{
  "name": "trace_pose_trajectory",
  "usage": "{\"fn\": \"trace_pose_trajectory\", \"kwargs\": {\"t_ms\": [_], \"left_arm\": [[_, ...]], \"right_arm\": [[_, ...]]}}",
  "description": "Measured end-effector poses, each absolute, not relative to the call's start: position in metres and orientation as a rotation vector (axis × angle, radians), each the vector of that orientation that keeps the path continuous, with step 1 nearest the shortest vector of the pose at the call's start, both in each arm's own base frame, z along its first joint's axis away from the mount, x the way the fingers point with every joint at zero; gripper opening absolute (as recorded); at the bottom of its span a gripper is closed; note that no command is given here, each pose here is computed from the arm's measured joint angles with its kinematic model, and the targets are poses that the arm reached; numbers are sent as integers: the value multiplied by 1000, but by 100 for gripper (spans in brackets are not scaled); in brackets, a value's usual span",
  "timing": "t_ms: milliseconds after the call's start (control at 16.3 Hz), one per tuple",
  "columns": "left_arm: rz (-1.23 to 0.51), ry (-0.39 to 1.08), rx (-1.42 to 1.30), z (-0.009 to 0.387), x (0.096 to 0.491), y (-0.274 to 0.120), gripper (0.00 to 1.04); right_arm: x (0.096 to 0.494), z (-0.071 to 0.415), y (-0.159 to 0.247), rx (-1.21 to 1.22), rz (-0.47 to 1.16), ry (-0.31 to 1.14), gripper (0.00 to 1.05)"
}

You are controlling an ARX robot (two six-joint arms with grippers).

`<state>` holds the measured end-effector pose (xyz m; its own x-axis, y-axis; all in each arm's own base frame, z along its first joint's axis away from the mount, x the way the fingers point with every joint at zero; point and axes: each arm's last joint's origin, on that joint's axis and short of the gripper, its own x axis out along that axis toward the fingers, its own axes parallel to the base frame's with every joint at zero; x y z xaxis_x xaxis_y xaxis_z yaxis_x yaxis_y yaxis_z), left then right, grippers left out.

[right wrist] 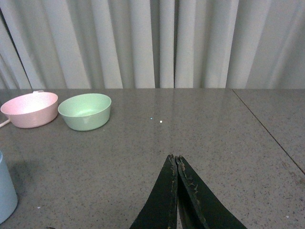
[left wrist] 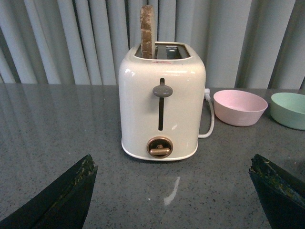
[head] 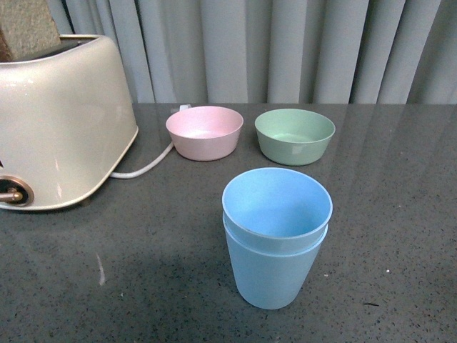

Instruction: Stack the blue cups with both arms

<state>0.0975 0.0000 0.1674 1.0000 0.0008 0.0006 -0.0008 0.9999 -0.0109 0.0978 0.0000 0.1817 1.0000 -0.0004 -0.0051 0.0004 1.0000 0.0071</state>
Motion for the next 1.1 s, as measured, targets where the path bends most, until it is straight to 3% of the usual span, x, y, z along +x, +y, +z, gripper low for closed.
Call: {"fn": "trace_pose_trajectory", "kwargs": {"t_ms": [736,859,1105], "left_arm": [[0,-1,-10,167,97,0,98],[0,-1,-10,167,97,0,98],[0,-1,-10,167,97,0,98]], "right_arm": [[97,167,0,6,0,-3,2],[97,167,0,6,-1,-3,17],[97,167,0,6,0,-3,61]]}}
